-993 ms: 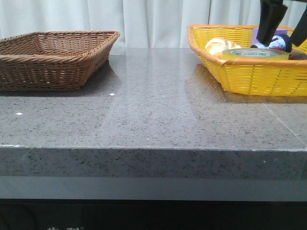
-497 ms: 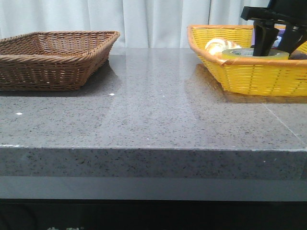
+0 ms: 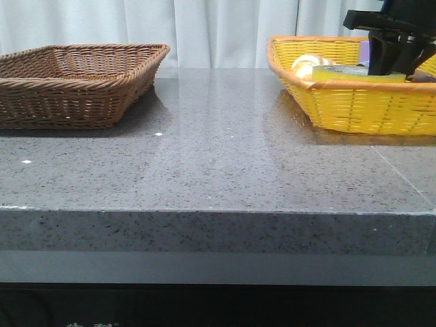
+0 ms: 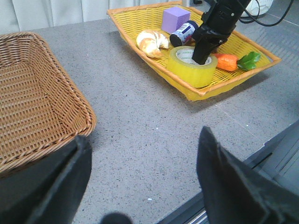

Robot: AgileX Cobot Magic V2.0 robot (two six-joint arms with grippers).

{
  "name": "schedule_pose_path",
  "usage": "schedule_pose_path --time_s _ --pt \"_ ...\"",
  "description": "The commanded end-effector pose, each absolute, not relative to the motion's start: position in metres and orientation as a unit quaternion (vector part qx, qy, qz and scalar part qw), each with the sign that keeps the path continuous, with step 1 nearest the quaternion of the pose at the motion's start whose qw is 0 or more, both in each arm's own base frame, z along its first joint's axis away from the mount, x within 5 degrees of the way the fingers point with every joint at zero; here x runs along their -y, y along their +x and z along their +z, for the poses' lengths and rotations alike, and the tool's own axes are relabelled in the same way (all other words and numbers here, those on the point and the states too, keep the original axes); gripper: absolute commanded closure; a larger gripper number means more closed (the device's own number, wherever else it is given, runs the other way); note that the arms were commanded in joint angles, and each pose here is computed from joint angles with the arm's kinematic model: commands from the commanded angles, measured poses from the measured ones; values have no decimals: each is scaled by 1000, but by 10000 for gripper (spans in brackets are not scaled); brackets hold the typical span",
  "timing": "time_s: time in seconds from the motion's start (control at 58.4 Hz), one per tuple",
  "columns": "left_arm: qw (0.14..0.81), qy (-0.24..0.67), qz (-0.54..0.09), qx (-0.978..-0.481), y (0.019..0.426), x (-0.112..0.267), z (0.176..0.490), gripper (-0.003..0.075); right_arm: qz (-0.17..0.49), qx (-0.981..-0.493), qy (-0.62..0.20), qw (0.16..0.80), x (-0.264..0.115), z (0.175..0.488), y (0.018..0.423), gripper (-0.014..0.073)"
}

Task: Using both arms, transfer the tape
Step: 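Close the right gripper on the tape roll rim and lift it, then carry the tape roll toward the table middle and set it down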

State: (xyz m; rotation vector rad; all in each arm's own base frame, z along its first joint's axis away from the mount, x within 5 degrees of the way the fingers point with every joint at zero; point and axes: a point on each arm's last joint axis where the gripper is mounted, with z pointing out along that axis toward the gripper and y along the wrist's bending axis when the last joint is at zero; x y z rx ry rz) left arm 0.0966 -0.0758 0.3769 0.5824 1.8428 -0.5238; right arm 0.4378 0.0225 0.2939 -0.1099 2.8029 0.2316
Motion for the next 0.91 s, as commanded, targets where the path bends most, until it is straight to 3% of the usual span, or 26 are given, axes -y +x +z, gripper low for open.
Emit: schedule_pose_path --time_s 0.0,0.6,0.891 --pt "578 231 -240 -745 97 77 394 241 88 -969 -49 226 -24 347 419 456" --pt "579 231 -241 -744 97 77 395 241 92 -927 -65 359 -27 457 337 456" --pt "579 231 -241 -744 97 77 395 241 114 -900 -141 397 -67 487 298 456"
